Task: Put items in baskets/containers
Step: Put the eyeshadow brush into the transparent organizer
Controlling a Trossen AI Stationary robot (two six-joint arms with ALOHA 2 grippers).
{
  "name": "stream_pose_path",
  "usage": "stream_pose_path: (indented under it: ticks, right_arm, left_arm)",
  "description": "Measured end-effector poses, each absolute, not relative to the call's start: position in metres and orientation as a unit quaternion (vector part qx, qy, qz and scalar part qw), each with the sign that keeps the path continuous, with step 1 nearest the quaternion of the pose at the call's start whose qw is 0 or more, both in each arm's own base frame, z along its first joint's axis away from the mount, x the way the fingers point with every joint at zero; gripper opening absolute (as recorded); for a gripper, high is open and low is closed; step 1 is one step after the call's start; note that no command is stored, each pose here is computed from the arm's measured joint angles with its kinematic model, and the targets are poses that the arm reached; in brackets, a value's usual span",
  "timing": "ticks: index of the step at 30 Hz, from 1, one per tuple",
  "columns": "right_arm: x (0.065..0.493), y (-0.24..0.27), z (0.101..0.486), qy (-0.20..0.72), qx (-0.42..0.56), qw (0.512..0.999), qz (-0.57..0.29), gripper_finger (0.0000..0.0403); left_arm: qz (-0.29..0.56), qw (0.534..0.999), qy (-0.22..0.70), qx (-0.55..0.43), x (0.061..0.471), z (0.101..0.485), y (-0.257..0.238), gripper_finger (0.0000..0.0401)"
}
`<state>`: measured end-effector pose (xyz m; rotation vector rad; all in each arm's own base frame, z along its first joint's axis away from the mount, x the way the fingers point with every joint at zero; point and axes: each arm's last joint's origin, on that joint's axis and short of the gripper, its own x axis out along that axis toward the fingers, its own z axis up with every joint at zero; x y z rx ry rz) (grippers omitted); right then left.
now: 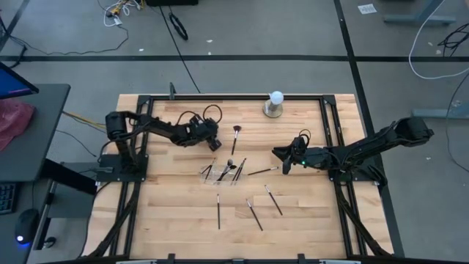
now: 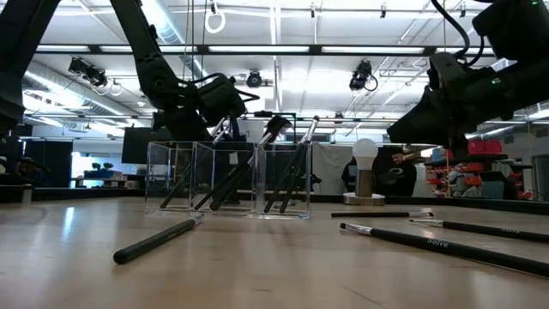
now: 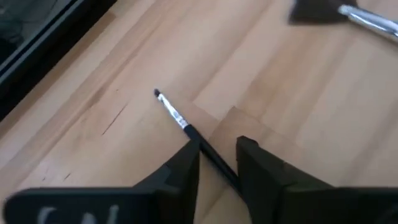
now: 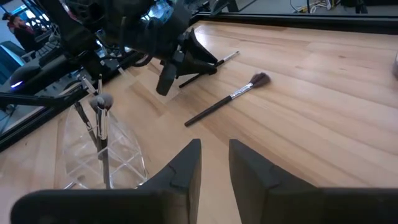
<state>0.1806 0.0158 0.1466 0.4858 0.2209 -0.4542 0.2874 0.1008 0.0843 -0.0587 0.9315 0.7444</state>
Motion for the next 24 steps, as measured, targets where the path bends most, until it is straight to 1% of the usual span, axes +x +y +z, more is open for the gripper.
stream_pose_path:
  ticks: [7, 9, 15, 21, 24]
  right_arm:
    - [0.181, 0.016, 0.147, 0.107, 0.244, 0.938, -0.223, 0.0082]
    - [0.181, 0.016, 0.147, 0.107, 0.244, 0.938, -0.223, 0.0082]
    - [0.181, 0.016, 0.147, 0.106, 0.244, 0.938, -0.223, 0.0082]
    - [0.181, 0.016, 0.147, 0.105, 0.245, 0.938, -0.223, 0.0082]
    - [0.181, 0.016, 0.147, 0.102, 0.246, 0.938, -0.222, 0.0082]
  left_arm:
    - [0.320, 0.822, 0.472, -0.003, 0.281, 0.093, 0.090, 0.0024]
    - [0.315, 0.823, 0.473, -0.002, 0.278, 0.097, 0.088, 0.0010]
    - [0.289, 0.838, 0.463, -0.024, 0.250, 0.098, 0.080, 0.0019]
    - [0.269, 0.867, 0.415, -0.063, 0.229, 0.091, 0.071, 0.0015]
    - [0.271, 0.877, 0.391, -0.066, 0.224, 0.088, 0.070, 0.0026]
